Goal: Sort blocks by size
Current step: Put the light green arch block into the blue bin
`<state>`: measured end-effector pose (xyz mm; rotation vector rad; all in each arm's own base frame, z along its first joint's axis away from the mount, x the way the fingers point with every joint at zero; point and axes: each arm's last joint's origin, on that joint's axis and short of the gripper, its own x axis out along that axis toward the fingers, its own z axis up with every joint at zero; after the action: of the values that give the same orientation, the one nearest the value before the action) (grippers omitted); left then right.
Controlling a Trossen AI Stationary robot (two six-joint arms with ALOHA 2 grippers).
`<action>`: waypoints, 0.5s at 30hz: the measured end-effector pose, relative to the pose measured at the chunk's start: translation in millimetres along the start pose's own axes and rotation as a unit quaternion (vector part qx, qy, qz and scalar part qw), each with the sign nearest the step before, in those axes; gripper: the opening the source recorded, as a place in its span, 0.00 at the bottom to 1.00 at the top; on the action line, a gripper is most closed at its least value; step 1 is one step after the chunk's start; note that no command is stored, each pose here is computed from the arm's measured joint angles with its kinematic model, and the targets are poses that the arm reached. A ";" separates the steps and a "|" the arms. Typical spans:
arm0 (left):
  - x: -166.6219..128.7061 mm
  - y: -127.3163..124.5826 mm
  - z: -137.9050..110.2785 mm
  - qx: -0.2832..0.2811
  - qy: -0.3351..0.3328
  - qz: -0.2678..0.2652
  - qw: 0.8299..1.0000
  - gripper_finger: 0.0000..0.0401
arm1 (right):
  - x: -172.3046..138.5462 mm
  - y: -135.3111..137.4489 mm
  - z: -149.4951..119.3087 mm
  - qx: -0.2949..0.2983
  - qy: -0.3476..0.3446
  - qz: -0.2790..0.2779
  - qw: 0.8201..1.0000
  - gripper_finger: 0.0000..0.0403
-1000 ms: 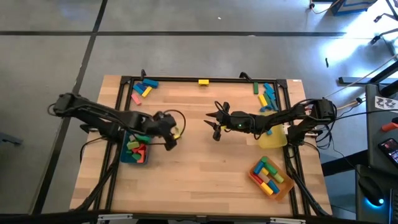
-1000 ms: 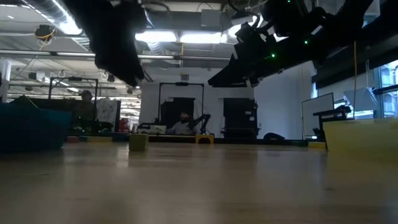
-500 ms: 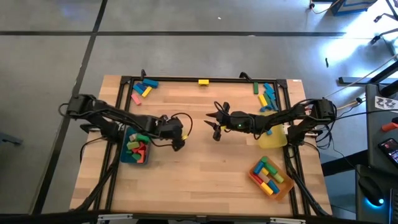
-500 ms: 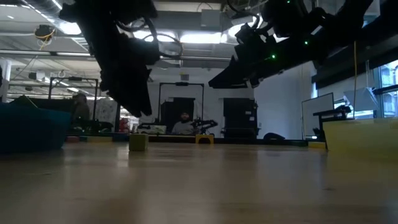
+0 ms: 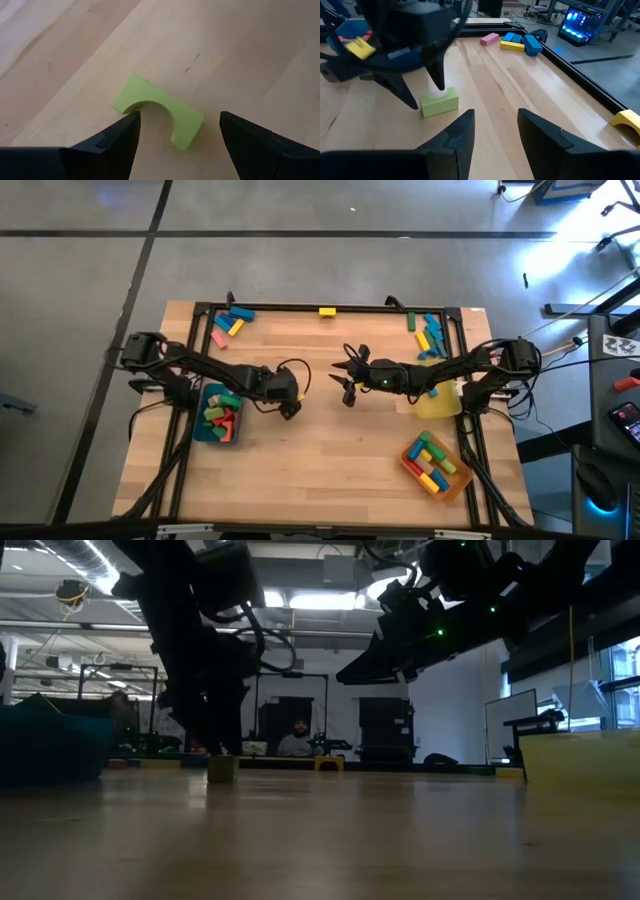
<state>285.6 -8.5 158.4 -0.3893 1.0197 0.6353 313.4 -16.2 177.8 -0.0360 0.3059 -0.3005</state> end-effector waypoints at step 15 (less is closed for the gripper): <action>25.9 8.3 4.5 -0.042 0.014 0.025 0.999 0.58 | 0.1 0.0 -0.1 0.000 0.001 0.000 1.000 0.38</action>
<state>292.7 8.3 137.8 -0.4483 1.0342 0.7222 313.4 -16.2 177.6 -0.0361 0.3072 -0.3005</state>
